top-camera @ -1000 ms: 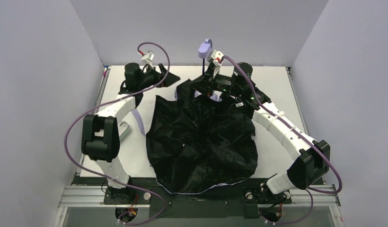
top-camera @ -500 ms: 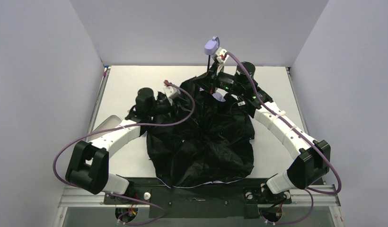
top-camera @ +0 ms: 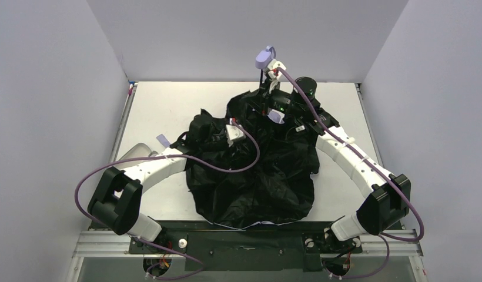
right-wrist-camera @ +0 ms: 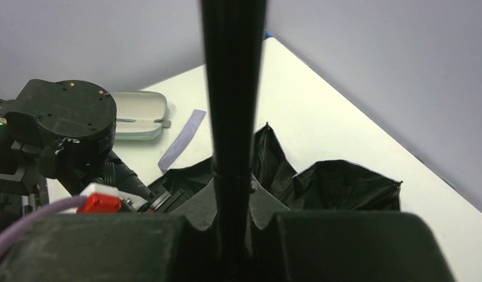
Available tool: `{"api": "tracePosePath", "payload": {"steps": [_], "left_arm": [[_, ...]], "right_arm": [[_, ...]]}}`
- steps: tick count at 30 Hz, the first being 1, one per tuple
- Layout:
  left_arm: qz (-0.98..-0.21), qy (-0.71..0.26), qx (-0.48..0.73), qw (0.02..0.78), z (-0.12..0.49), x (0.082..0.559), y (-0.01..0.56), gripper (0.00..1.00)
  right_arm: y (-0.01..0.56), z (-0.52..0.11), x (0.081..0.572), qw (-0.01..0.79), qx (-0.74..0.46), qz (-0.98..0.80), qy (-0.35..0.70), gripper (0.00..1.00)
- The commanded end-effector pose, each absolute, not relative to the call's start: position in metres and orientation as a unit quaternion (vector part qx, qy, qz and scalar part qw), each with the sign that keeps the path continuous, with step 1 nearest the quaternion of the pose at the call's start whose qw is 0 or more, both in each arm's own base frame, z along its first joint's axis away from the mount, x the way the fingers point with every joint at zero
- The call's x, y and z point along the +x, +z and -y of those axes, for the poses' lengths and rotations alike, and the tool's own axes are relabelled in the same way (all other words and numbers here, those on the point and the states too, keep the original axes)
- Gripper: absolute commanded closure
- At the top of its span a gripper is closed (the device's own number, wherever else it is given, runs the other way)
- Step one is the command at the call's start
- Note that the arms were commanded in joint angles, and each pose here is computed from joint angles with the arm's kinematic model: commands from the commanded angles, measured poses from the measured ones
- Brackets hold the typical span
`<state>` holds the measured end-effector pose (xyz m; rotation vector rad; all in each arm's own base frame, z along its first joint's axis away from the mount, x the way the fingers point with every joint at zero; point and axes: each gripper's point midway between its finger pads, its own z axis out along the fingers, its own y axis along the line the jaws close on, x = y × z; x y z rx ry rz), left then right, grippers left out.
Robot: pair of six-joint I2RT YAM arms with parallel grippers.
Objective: Open the umbrella
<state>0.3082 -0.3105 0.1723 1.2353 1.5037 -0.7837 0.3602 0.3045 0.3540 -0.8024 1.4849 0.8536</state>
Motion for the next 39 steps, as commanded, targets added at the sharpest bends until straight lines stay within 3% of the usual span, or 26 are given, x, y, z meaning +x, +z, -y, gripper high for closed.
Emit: {"api": "tracePosePath", "payload": {"steps": [1,2,3,4,5,7,9,14,17,19,33,39], "left_arm": [[-0.626,-0.224,0.605,0.439,0.268,0.297,0.125,0.45],[-0.632,-0.217,0.614,0.419,0.261,0.292,0.115,0.45],[-0.624,-0.203,0.632,0.412,0.257,0.291,0.108,0.46],[-0.627,-0.201,0.64,0.396,0.252,0.286,0.101,0.46],[-0.625,-0.192,0.65,0.387,0.248,0.285,0.094,0.46],[-0.631,-0.186,0.655,0.372,0.243,0.284,0.085,0.48],[-0.634,-0.182,0.655,0.37,0.242,0.285,0.082,0.51],[-0.634,-0.182,0.652,0.374,0.244,0.288,0.084,0.55],[-0.631,-0.18,0.655,0.375,0.244,0.289,0.084,0.55],[-0.629,-0.18,0.657,0.374,0.245,0.289,0.083,0.55],[-0.614,-0.166,0.677,0.369,0.242,0.291,0.08,0.55],[-0.618,-0.157,0.686,0.35,0.234,0.286,0.07,0.62]], "right_arm": [[0.375,-0.293,0.359,0.624,-0.376,-0.604,0.324,0.94],[0.364,-0.291,0.358,0.612,-0.391,-0.612,0.313,0.85],[0.358,-0.29,0.357,0.603,-0.398,-0.618,0.309,0.65],[0.346,-0.285,0.355,0.588,-0.409,-0.63,0.3,0.56],[0.344,-0.28,0.352,0.584,-0.412,-0.634,0.295,0.39],[0.33,-0.265,0.347,0.57,-0.422,-0.649,0.275,0.25],[0.317,-0.247,0.341,0.561,-0.442,-0.656,0.242,0.21],[0.273,-0.2,0.32,0.496,-0.469,-0.708,0.183,0.28],[0.244,-0.18,0.302,0.449,-0.5,-0.723,0.157,0.47],[0.234,-0.178,0.296,0.437,-0.509,-0.726,0.153,0.54],[0.135,-0.194,0.289,0.312,-0.605,-0.724,0.111,0.61],[0.091,-0.176,0.29,0.25,-0.643,-0.721,0.063,0.76]]}}
